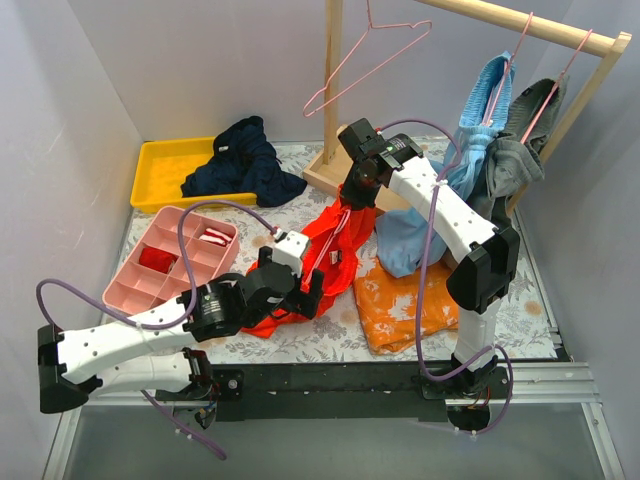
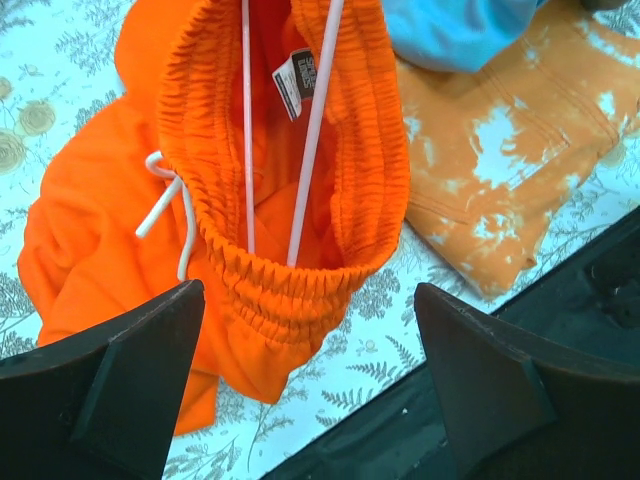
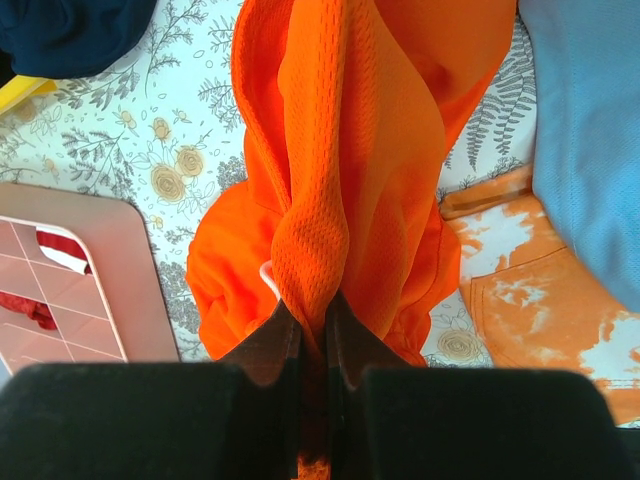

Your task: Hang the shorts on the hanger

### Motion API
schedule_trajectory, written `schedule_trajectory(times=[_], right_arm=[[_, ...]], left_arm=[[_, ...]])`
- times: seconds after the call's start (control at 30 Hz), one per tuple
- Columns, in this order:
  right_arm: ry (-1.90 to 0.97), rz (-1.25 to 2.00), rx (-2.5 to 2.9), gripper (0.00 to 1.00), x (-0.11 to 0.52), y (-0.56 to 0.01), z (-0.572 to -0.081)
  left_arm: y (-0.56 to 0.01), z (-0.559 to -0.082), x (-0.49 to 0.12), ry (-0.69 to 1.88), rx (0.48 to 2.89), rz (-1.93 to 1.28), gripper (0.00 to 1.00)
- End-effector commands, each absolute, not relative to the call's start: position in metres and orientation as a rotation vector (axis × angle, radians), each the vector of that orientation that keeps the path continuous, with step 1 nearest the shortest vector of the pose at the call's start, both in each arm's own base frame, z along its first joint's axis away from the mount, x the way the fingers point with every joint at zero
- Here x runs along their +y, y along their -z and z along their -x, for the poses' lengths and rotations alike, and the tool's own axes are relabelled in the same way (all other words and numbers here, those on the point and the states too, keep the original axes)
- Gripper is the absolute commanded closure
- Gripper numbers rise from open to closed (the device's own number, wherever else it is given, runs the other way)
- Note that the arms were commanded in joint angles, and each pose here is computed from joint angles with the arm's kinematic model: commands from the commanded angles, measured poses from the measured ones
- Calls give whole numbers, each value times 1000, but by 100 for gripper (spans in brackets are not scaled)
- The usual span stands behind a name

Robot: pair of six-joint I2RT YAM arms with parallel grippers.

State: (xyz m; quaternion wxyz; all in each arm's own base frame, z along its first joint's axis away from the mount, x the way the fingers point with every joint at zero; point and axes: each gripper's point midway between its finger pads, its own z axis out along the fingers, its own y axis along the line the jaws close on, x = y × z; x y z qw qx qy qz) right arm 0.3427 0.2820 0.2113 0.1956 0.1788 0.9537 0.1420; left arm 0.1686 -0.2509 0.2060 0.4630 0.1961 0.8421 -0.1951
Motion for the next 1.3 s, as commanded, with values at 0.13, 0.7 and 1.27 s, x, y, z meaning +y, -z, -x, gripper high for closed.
schedule_trajectory(times=[0.13, 0.7, 1.27], right_arm=[[-499, -504, 2646, 99, 286, -232, -338], [-507, -497, 2658, 99, 287, -233, -337], [-539, -475, 2681, 99, 290, -233, -331]], left_arm=[[-172, -160, -245, 363, 2209, -470, 21], [-148, -160, -254, 326, 2177, -554, 17], [-192, -196, -249, 300, 1929, -377, 86]])
